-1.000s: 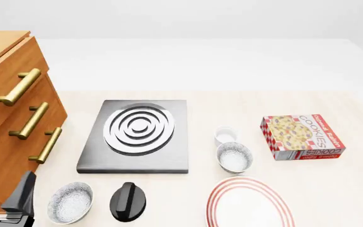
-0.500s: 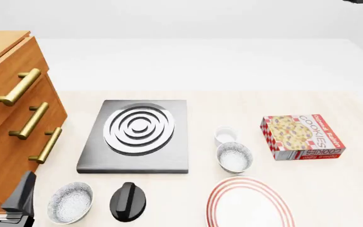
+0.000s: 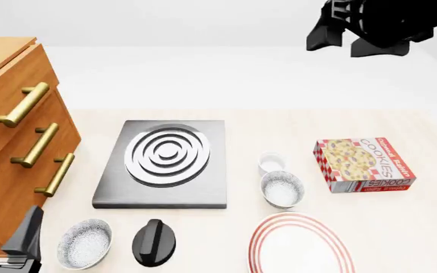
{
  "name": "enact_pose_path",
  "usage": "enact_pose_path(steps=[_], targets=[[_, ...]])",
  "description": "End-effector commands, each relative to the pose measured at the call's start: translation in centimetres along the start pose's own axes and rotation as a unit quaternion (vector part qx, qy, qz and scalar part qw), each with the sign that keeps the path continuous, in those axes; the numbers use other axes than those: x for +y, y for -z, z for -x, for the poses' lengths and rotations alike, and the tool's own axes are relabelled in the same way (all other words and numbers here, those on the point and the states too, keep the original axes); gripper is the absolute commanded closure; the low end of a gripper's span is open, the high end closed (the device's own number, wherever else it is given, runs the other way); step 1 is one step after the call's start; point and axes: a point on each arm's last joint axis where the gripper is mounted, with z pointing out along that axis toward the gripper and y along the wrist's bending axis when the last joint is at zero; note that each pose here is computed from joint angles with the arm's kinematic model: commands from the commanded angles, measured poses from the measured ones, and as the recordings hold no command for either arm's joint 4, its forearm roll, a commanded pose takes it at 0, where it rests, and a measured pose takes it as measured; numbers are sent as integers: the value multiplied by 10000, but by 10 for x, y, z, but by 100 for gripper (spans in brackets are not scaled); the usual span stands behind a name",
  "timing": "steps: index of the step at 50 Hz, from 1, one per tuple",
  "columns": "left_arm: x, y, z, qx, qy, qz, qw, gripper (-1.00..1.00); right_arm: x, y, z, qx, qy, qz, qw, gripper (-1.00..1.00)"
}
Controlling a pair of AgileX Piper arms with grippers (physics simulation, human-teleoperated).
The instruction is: Pick the akita bowl between the plate and the ramekin and place it on the plate.
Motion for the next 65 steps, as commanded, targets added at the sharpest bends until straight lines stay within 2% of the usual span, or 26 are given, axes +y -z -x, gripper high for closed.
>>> enact_pose_path(steps=[1, 3, 5, 7, 14, 15, 24, 26, 27, 29, 31, 35, 39, 50, 51, 52, 59, 60, 65], targets=[[0, 0, 0, 0, 0, 0, 10000, -100, -3, -19, -1, 258, -153, -113, 9995, -100], [0, 0, 0, 0, 0, 0, 10000, -100, -2, -38, -8, 545, -275, -172, 9980, -100], [0, 0, 0, 0, 0, 0, 10000, -100, -11, -45, -8, 600, -336, -296, 9972, -100], [0, 0, 0, 0, 0, 0, 10000, -100, -10, -57, -14, 747, -372, -309, 9960, -100], [0, 0, 0, 0, 0, 0, 10000, -100, -16, -69, -21, 852, -242, -365, 9954, -100], [0, 0, 0, 0, 0, 0, 10000, -100, -33, -92, -32, 1050, -315, -559, 9924, -100], [0, 0, 0, 0, 0, 0, 10000, -100, -48, -120, -43, 1279, -357, -711, 9886, -100], [0, 0, 0, 0, 0, 0, 10000, -100, -56, -123, -43, 1274, -200, -755, 9888, -100], [0, 0, 0, 0, 0, 0, 10000, -100, -52, -130, -48, 1372, -272, -743, 9874, -100], [0, 0, 0, 0, 0, 0, 10000, -100, -58, -135, -50, 1401, -208, -774, 9869, -100], [0, 0, 0, 0, 0, 0, 10000, -100, -64, -141, -54, 1430, -282, -828, 9859, -100], [0, 0, 0, 0, 0, 0, 10000, -100, -60, -155, -64, 1528, -256, -787, 9848, -100], [0, 0, 0, 0, 0, 0, 10000, -100, -64, -165, -73, 1613, -330, -828, 9829, -100], [0, 0, 0, 0, 0, 0, 10000, -100, -78, -170, -81, 1620, -247, -896, 9824, -100], [0, 0, 0, 0, 0, 0, 10000, -100, -85, -170, -83, 1612, -243, -943, 9821, -100], [0, 0, 0, 0, 0, 0, 10000, -100, -79, -174, -87, 1679, -311, -917, 9810, -100], [0, 0, 0, 0, 0, 0, 10000, -100, -85, -174, -88, 1658, -285, -945, 9812, -100], [0, 0, 0, 0, 0, 0, 10000, -100, -83, -181, -98, 1738, -258, -926, 9801, -100], [0, 0, 0, 0, 0, 0, 10000, -100, -85, -184, -103, 1779, -309, -945, 9790, -100]])
